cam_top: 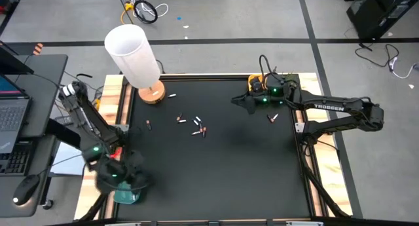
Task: Sort batteries
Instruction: Put the black battery into the yellow bin
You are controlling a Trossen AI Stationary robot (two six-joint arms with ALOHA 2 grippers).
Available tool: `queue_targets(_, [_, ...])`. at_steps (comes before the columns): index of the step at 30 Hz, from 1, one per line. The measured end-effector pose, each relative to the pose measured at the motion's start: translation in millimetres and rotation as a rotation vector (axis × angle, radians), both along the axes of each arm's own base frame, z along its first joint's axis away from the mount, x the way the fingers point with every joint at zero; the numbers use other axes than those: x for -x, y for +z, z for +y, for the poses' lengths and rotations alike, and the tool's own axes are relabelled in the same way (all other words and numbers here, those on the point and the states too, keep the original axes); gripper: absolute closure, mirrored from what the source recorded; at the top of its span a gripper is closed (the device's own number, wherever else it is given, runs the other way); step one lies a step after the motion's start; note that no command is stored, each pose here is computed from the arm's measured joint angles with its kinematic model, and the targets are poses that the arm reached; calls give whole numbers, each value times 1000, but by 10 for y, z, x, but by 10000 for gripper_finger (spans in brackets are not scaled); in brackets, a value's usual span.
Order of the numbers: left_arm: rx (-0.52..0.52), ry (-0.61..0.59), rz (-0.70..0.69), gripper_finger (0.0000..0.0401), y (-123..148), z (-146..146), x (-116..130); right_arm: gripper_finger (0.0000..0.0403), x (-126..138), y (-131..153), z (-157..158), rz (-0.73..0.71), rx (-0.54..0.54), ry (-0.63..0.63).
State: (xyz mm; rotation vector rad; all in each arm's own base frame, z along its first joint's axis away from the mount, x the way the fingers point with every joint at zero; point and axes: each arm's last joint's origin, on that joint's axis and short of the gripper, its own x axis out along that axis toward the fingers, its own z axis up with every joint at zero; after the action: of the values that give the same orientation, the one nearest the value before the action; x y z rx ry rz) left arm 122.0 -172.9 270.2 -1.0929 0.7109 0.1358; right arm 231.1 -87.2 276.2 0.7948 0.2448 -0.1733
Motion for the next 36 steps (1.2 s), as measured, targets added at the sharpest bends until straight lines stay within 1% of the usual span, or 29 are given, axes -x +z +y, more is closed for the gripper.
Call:
queue_targets(1, [-18, 32, 6, 260, -55, 17, -58, 279, -3, -1, 14, -1, -18, 18])
queue_targets(2, [-7, 77, 23, 261, -101, 37, -121, 283, -7, -5, 32, 1, -37, 36])
queue_targets(4, [48, 177, 53, 266, -151, 90, -256, 294, -15, -19, 83, 17, -62, 59])
queue_targets(6, [94, 251, 33, 274, -160, 150, -439, 307, 6, -33, 144, 53, -48, 67])
queue_targets(7, [95, 273, 16, 278, -160, 190, -526, 314, 13, -29, 175, 60, -26, 74])
queue_targets(10, [48, 370, -5, 294, -165, 384, -749, 325, 54, -31, 247, 96, 10, 111])
queue_targets(12, [-9, 416, -18, 303, -141, 538, -884, 328, 97, -40, 291, 130, 27, 142])
queue_targets(15, [-108, 468, -44, 310, -35, 805, -1072, 328, 209, -41, 341, 234, 59, 183])
queue_targets(18, [-198, 456, -34, 311, 53, 1066, -1233, 328, 330, -28, 369, 368, 102, 209])
queue_targets(21, [-270, 421, -13, 311, 105, 1307, -1377, 326, 459, -54, 387, 482, 139, 181])
queue_targets(25, [-317, 387, -33, 311, 124, 1570, -1546, 312, 602, -200, 403, 639, 125, 128])
queue_targets(28, [-322, 332, -100, 311, 154, 1719, -1659, 296, 679, -373, 414, 734, 59, 63])
queue_targets(32, [-343, 277, -167, 311, 177, 1883, -1735, 275, 762, -643, 434, 826, -90, -43])
queue_targets(36, [-368, 245, -225, 311, 224, 1959, -1757, 259, 867, -866, 440, 912, -205, -205])
